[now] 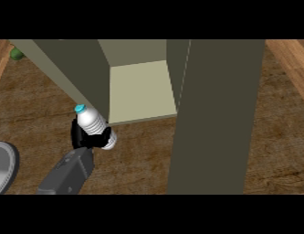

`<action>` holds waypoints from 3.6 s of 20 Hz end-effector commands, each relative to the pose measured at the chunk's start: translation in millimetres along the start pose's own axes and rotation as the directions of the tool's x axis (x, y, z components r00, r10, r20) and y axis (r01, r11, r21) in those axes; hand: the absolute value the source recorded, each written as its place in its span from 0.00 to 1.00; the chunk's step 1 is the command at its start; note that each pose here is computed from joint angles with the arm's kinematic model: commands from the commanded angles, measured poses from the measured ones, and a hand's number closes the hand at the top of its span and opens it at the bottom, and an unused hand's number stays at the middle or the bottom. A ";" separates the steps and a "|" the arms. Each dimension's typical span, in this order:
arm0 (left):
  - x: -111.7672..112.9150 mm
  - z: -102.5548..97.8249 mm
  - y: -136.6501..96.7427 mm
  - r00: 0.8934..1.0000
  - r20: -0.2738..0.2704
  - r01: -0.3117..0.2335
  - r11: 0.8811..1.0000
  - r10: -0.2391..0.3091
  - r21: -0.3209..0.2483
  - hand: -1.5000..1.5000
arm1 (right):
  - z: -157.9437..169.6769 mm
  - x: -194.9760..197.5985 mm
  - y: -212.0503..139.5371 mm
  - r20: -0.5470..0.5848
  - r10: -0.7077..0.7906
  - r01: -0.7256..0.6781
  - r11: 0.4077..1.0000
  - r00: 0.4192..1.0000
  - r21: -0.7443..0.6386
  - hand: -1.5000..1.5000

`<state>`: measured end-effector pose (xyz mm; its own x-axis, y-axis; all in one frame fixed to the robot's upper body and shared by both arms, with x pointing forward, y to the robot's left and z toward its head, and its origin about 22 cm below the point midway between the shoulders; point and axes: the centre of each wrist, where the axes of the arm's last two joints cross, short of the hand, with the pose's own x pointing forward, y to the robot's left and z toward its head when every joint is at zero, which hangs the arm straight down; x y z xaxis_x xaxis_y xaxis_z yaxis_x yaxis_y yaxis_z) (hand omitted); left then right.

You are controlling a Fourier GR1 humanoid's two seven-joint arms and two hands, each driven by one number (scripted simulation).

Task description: Pick up the bottled water, place it into the cabinet and close the cabinet

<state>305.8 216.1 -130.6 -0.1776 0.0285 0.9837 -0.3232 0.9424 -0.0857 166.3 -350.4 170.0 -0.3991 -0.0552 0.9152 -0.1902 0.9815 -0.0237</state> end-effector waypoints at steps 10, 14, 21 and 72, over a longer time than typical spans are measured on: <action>62.2 -60.4 -96.7 0.998 0.035 -0.049 0.997 0.051 -0.053 0.00 | -5.4 -0.1 -8.3 0.005 -0.001 0.001 1.000 1.000 0.029 0.00; 61.7 -62.3 -92.1 0.999 0.044 -0.011 0.999 0.013 -0.042 0.00 | -3.3 -1.0 -3.2 0.021 -0.014 0.013 0.999 1.000 0.051 0.00; 69.0 -72.0 -87.2 0.992 0.124 0.031 0.990 -0.014 -0.137 0.00 | -5.4 -3.7 -4.0 0.000 -0.012 0.012 0.997 1.000 0.079 0.00; 5.2 10.4 -38.1 0.917 -0.196 -0.395 0.724 0.348 -0.565 0.00 | 17.4 47.7 48.6 -0.018 0.128 -0.118 0.956 0.992 0.267 1.00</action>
<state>284.5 191.9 -147.8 0.0266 0.3065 0.9515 0.1962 0.9317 -0.3056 143.1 -328.7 183.0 -0.3292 -0.0267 0.9439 -0.3939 0.9124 -0.1115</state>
